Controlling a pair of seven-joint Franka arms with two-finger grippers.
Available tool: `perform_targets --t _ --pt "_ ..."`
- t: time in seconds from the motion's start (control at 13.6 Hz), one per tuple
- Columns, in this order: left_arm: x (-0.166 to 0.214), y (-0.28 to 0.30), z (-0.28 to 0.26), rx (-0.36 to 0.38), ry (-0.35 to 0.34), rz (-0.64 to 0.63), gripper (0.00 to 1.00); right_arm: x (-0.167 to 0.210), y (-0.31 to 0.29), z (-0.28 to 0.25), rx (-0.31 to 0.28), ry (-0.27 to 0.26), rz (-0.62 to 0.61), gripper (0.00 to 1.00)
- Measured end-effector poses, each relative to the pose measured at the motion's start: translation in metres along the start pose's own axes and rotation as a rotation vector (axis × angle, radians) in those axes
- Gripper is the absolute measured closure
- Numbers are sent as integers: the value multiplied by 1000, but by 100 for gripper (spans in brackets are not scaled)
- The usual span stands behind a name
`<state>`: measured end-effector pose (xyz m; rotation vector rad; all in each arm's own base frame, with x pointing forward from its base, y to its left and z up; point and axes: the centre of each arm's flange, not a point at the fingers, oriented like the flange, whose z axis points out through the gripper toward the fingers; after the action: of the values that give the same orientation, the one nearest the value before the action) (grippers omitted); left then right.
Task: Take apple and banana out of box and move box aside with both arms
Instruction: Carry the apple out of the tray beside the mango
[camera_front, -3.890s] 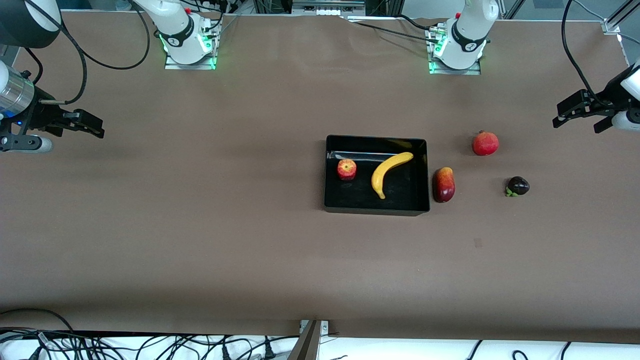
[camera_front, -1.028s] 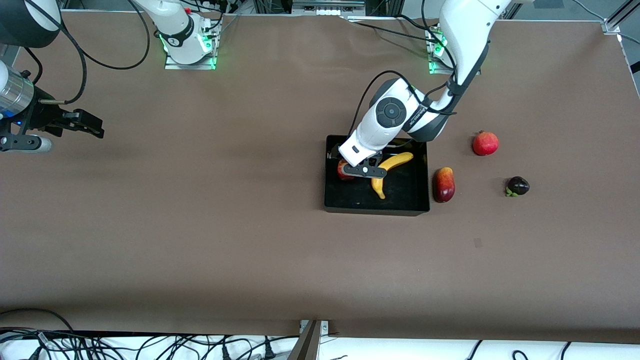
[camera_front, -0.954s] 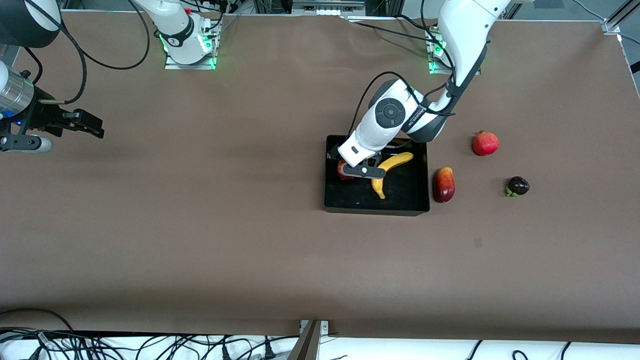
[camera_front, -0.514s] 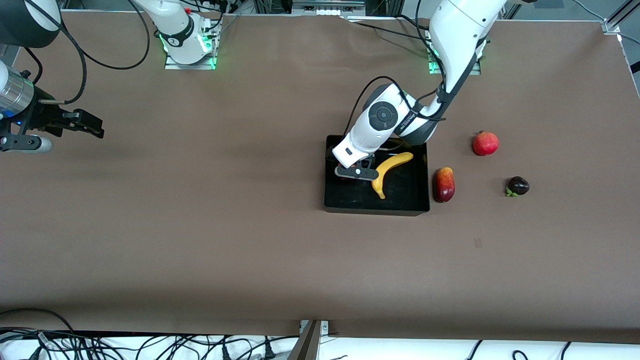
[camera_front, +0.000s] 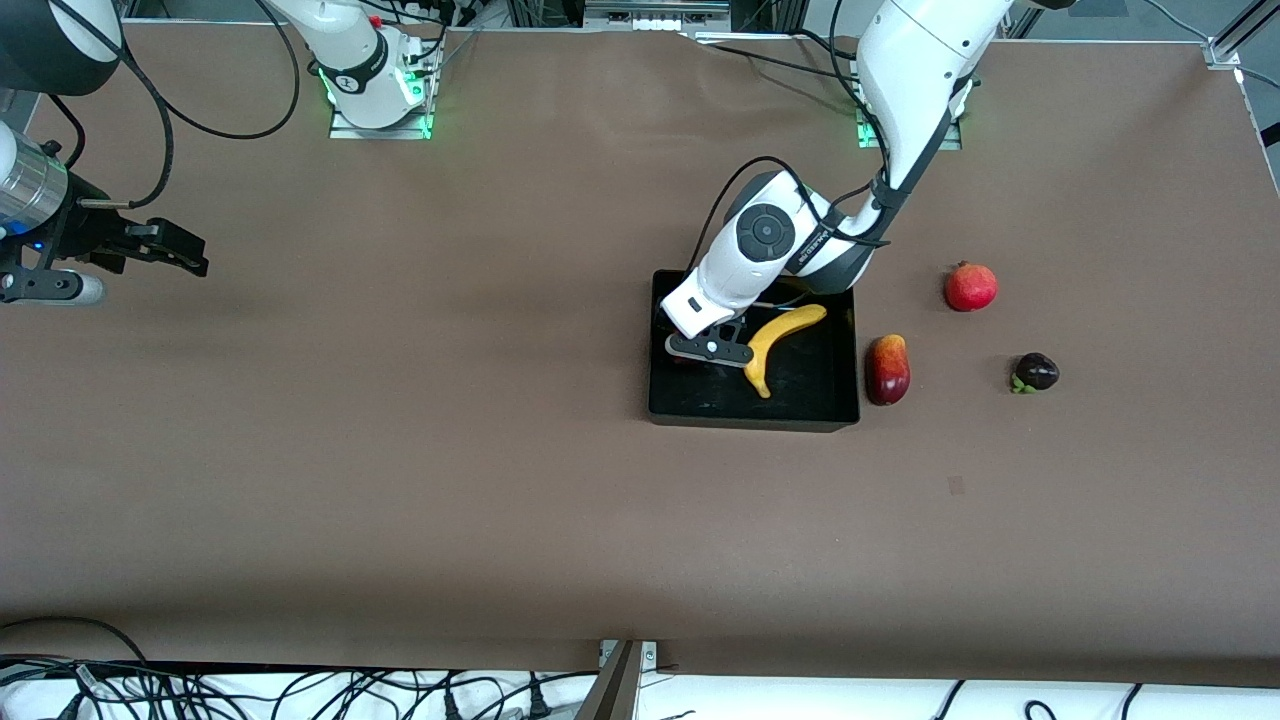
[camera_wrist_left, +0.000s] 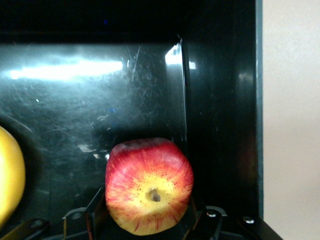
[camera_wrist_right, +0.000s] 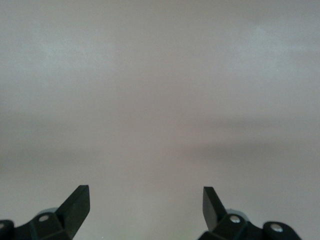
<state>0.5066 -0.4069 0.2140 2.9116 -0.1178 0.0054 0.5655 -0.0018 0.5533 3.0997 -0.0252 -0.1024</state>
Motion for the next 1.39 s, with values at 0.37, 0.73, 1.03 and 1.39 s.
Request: perform_targets --t 0.37,0.73,1.03,1.39 --pt "30 -47 -100 71 -23 30 33 0 0 0 0 0 0 0" --pt "35 -182 -180 136 -60 190 33 0 0 0 0 0 0 0" --pt "26 -302 -173 127 -125 302 33 0 0 0 0 0 0 0" --pt "21 -390 -142 116 -94 395 33 0 0 0 0 0 0 0"
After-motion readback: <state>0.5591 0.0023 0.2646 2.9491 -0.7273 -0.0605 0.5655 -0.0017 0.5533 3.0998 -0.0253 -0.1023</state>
